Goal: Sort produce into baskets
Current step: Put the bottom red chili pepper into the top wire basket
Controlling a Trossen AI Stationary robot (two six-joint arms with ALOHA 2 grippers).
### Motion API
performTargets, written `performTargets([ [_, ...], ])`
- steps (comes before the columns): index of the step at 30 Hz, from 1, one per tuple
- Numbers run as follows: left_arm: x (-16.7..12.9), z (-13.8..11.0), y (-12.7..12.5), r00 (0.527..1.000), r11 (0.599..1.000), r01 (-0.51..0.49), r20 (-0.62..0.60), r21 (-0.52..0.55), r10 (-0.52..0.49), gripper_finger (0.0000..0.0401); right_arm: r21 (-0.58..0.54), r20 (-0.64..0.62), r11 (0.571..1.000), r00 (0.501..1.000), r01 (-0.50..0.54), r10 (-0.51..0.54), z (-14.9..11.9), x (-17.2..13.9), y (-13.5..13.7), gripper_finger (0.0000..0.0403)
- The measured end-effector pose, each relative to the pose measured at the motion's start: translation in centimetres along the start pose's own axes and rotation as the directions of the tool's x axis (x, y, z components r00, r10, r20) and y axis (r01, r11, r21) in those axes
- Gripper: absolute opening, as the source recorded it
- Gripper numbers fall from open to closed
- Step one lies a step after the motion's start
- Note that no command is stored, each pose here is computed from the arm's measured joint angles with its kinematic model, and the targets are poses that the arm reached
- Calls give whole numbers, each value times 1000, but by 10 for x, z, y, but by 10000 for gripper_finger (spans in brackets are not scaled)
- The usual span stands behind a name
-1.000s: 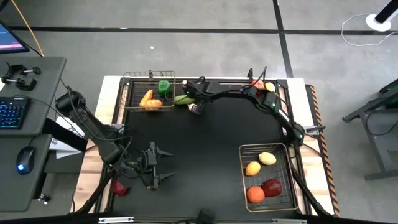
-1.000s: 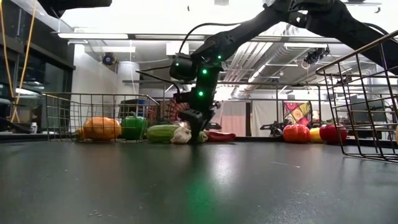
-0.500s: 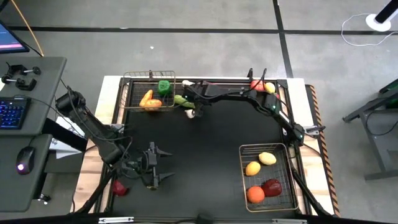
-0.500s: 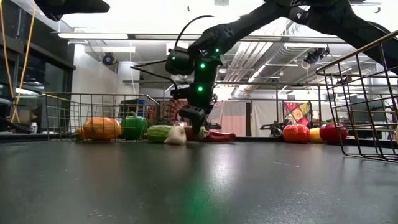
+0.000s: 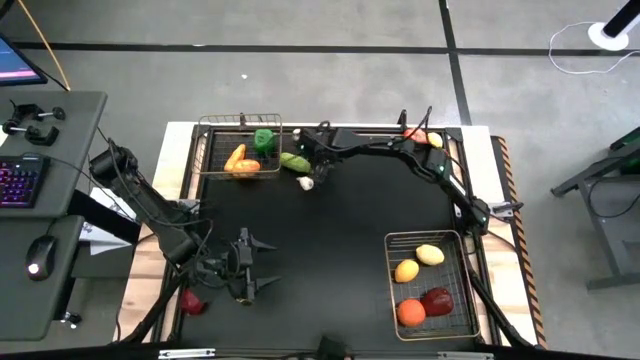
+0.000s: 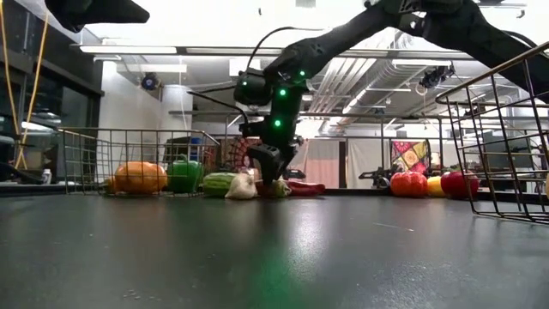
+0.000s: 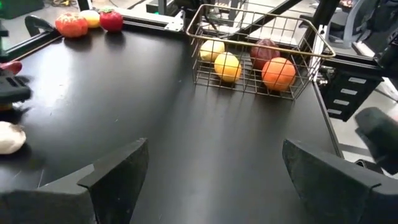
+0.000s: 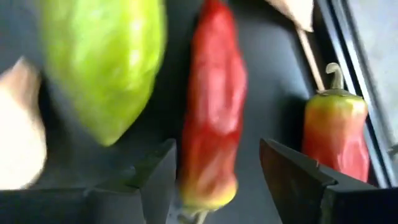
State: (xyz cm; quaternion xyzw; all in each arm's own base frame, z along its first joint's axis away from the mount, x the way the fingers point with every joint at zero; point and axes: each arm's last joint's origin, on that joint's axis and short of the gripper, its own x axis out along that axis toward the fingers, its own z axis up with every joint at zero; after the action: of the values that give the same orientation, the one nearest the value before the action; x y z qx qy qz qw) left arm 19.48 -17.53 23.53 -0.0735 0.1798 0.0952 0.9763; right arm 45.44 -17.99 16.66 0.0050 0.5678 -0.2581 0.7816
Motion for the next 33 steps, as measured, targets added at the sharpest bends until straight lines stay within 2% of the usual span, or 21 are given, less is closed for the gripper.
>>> performTargets([
  [6,0,0,0,1000,1000,1,1,-2,-1,358,128,24,981,989,-147,146,1,7,-19,222],
  [10,0,0,0,1000,1000,1,1,-3,-1,358,126,-7,981,989,-149,151,-3,9,-18,198],
  [18,0,0,0,1000,1000,1,2,-13,-1,358,129,-38,985,991,-119,125,-6,10,-11,119],
  [23,0,0,0,1000,1000,1,2,-13,-1,358,77,-88,995,993,-69,76,-10,5,-4,63],
  [28,0,0,0,1000,1000,0,-1,-9,0,358,23,-138,998,988,-62,64,-10,-17,6,52],
  [33,0,-1,0,1000,1000,18,-19,-11,-18,358,-34,-150,998,987,-55,49,-11,-71,16,38],
])
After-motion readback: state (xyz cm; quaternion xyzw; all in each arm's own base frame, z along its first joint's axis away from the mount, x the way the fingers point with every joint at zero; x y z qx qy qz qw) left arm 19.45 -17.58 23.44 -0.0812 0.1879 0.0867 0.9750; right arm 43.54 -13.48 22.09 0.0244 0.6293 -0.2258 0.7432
